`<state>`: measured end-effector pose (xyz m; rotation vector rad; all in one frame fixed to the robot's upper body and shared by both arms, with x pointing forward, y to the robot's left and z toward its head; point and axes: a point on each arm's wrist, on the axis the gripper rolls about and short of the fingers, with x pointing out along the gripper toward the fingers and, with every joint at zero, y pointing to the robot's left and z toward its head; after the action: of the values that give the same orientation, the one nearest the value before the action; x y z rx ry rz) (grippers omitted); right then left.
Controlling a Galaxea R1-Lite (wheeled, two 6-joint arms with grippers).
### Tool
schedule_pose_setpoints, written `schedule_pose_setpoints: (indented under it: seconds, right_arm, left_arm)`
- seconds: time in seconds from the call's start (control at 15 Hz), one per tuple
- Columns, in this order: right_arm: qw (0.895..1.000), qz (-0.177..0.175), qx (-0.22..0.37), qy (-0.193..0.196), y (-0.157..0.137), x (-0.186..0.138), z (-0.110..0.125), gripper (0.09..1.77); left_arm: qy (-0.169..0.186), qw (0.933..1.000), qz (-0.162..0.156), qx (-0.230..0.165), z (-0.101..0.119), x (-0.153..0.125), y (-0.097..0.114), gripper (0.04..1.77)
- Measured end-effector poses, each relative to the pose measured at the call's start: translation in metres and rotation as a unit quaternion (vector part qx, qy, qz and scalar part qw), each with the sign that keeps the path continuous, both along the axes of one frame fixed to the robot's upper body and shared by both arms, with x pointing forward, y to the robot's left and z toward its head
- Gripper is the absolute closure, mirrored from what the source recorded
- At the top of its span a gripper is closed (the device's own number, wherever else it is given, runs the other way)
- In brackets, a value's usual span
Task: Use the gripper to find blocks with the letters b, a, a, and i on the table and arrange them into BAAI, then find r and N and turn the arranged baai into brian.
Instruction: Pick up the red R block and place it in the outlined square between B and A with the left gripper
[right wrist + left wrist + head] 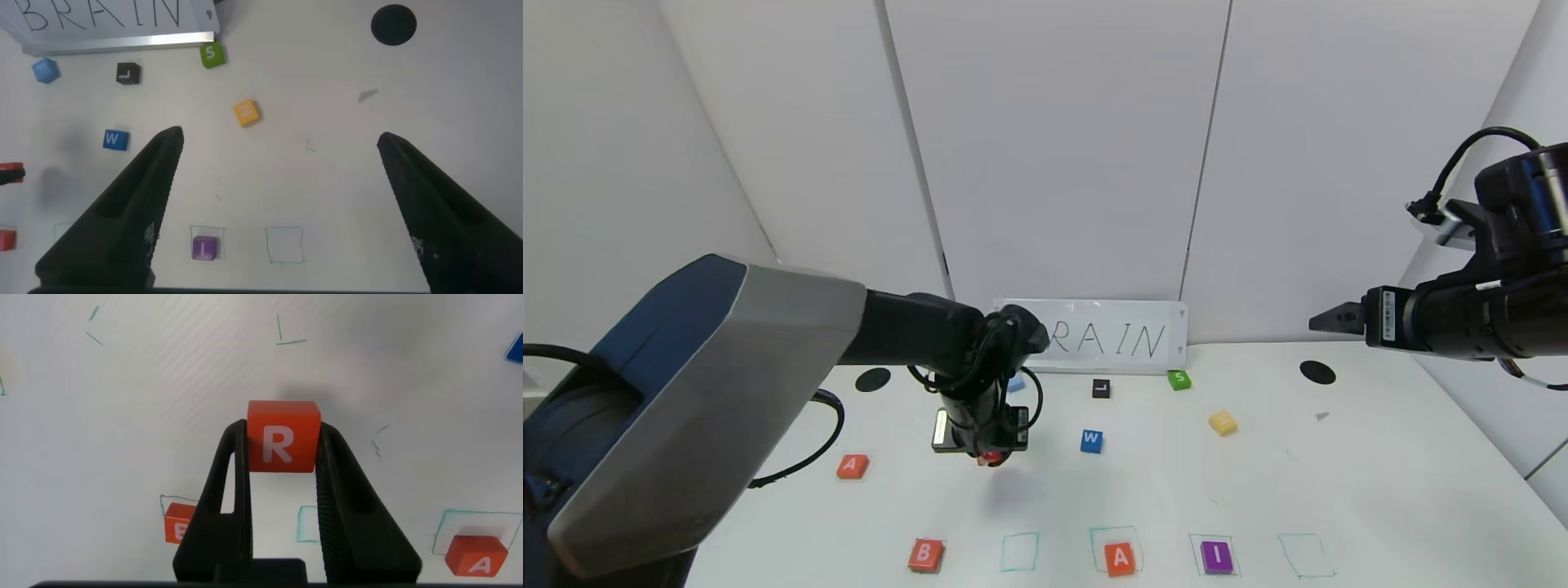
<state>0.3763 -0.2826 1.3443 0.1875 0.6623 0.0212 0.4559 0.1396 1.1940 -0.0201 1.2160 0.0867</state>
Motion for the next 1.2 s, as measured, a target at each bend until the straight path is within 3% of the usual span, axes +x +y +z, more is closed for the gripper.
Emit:
schedule_pose_setpoints:
  seconds: [0.13,0.47,1.2]
  right_arm:
    - [1.000,0.000,0.000,-0.001,0.000,0.000,0.000,0.15]
    - [1.000,0.000,0.000,-0.002,0.000,-0.001,0.001,0.15]
    - [1.000,0.001,0.000,-0.001,0.000,-0.001,0.000,0.15]
  left_arm:
    - [-0.022,0.9997,-0.009,-0.002,-0.001,-0.012,-0.003,1.30]
    - [-0.032,0.9987,-0.038,0.004,-0.015,-0.049,-0.011,1.30]
    - [-0.017,0.9970,-0.075,-0.004,-0.038,-0.089,-0.031,1.30]
